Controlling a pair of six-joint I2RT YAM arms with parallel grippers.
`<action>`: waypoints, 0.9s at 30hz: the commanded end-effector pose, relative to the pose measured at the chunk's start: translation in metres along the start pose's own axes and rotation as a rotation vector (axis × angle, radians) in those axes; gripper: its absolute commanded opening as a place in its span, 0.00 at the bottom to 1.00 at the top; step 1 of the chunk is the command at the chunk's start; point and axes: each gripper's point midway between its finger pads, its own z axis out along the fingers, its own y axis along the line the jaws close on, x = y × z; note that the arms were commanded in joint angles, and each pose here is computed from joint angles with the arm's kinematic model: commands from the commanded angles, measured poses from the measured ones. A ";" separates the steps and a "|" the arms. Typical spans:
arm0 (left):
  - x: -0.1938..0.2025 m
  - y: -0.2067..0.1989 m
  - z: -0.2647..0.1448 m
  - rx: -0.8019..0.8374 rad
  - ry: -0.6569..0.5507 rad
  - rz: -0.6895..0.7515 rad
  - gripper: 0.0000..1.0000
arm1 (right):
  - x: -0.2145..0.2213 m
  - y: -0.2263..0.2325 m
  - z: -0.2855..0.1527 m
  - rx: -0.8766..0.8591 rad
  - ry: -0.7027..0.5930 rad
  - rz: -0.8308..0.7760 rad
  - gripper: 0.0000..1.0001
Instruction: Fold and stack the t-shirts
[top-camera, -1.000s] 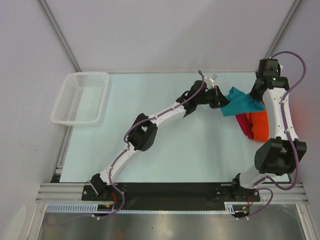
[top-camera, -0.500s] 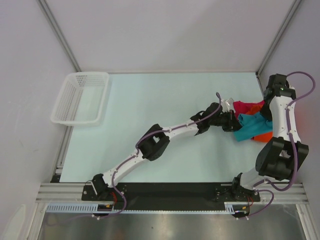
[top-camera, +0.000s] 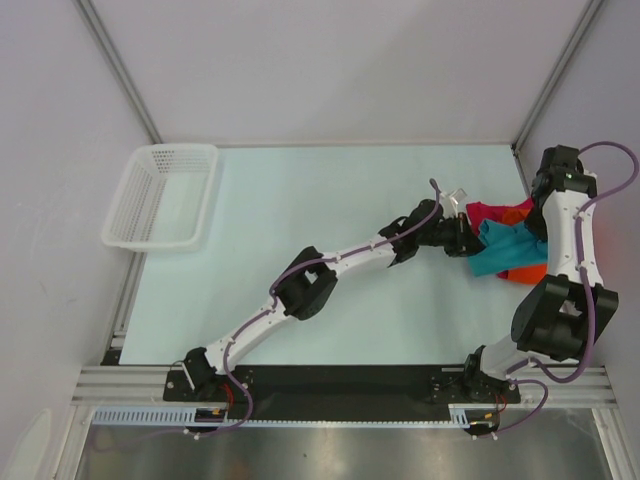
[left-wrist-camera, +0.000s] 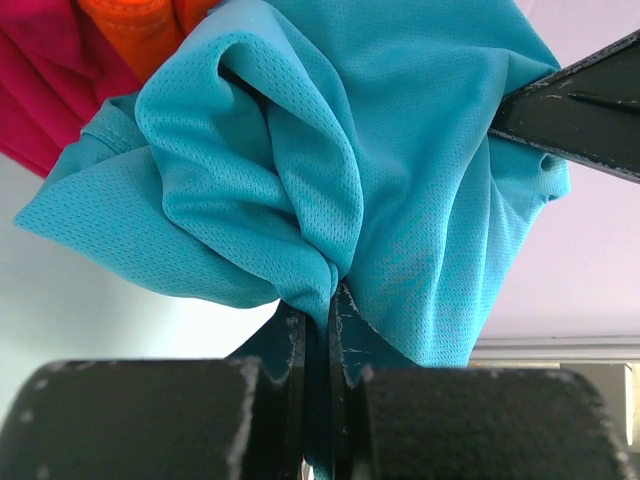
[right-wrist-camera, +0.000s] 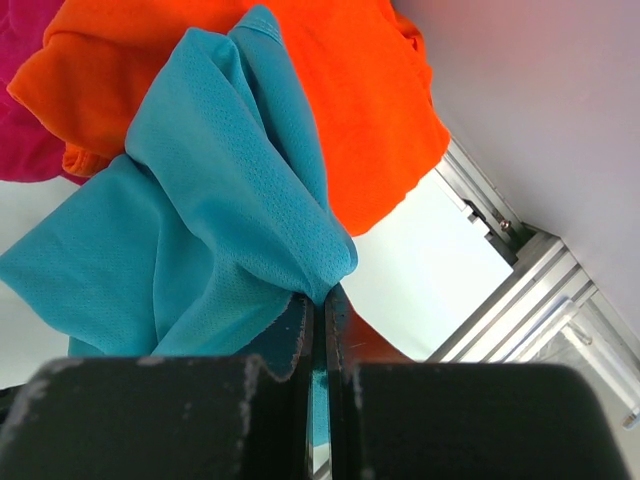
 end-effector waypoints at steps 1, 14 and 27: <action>0.000 0.012 -0.007 -0.046 0.047 0.015 0.00 | -0.077 -0.037 -0.020 0.139 -0.257 0.145 0.00; -0.038 -0.040 -0.019 0.107 -0.007 0.195 0.00 | -0.094 -0.037 -0.027 0.190 -0.324 0.133 0.00; -0.006 0.010 -0.010 0.031 0.069 0.223 0.00 | -0.068 -0.049 -0.008 0.270 -0.293 0.104 0.00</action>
